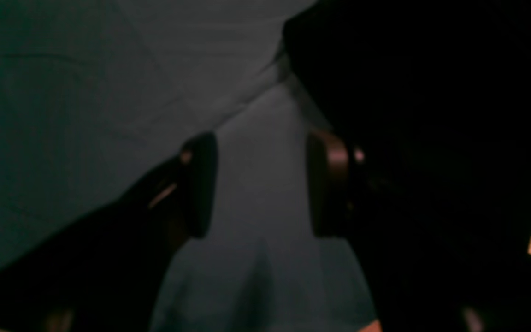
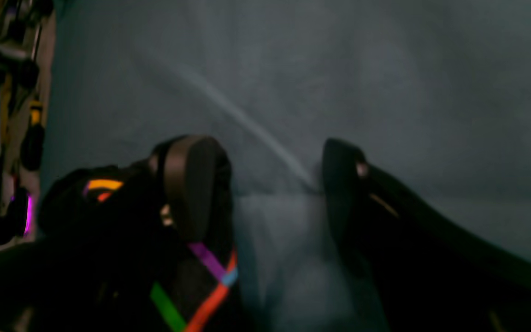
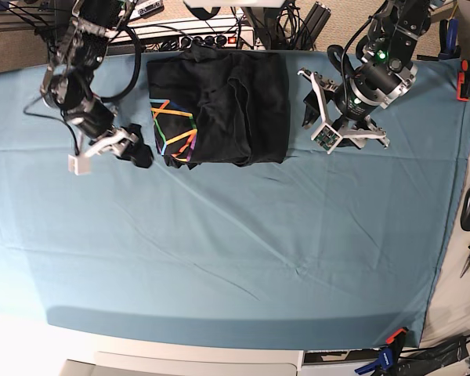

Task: Fold the T-shirt properly
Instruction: 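Grasp the opposite shirt end with the left gripper and tuck it inward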

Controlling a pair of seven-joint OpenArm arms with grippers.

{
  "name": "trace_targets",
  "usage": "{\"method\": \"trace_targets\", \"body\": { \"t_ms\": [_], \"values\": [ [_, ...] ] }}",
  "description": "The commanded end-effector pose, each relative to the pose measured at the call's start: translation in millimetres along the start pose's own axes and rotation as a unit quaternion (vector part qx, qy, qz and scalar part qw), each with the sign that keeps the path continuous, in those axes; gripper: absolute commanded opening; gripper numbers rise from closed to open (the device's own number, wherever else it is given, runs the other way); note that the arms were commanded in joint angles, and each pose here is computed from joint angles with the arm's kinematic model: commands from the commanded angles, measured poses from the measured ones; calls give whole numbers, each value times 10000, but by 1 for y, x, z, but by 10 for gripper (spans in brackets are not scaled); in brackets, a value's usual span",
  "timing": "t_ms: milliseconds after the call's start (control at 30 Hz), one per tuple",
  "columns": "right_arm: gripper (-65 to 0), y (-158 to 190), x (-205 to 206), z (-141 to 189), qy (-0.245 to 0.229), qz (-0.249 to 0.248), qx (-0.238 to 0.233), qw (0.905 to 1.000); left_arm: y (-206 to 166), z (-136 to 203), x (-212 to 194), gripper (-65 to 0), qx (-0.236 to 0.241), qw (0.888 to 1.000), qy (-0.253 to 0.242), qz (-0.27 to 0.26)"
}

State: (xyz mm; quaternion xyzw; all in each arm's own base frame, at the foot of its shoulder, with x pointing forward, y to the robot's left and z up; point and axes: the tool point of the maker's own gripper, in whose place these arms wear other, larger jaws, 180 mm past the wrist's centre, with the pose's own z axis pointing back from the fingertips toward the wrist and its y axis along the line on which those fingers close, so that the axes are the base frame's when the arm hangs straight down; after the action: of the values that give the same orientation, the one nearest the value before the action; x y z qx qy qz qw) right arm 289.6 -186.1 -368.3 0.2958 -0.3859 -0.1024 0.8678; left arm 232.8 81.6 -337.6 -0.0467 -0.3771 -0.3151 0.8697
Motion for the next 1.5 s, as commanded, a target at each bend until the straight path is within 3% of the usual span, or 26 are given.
{"method": "trace_targets", "body": {
  "t_ms": [0, 233, 433, 500, 667, 733, 867, 967, 1067, 1200, 1333, 1467],
  "values": [
    [-280, 11, 16, -2, -173, 157, 208, 9995, 2, 3, 8, -333, 34, 9998, -177, -43],
    [-280, 46, -4, -25, 278, 420, 658, 9966, -1, 3, 3, -333, -2, 9999, -114, -17],
    [-301, 60, -11, -33, 310, 347, 836, 9954, -9, 5, -9, -333, -104, 9999, 61, 57],
    [-359, 60, -10, -33, 268, 348, 837, 9955, -21, 7, -16, -333, -346, 9990, 155, 246],
    [-602, 63, -7, -33, 170, 504, 900, 9945, -76, 19, -27, -332, -1516, 9848, 210, 821],
    [-638, 64, -7, -33, 165, 557, 935, 9939, -92, 25, -29, -325, -1835, 9777, 204, 1001],
    [-640, 64, -7, -33, 167, 575, 946, 9937, -102, 29, -36, -262, -1955, 9730, 281, 1194],
    [-640, 64, -7, -33, 171, 573, 944, 9937, -96, 27, -39, -220, -1745, 9747, 354, 1348],
    [-640, 64, -8, -33, 180, 573, 940, 9938, -87, 24, -39, -162, -1411, 9720, 382, 1838],
    [-640, 64, -10, -33, 203, 568, 934, 9938, -103, 25, -26, -158, -1718, 9574, 211, 2312],
    [-640, 64, -11, -34, 214, 573, 925, 9938, -121, 31, -14, -158, -2187, 9358, 76, 2763],
    [-640, 61, -12, -34, 264, 631, 832, 9942, -132, 37, -9, -159, -2518, 9250, 29, 2846]
  ]
}}
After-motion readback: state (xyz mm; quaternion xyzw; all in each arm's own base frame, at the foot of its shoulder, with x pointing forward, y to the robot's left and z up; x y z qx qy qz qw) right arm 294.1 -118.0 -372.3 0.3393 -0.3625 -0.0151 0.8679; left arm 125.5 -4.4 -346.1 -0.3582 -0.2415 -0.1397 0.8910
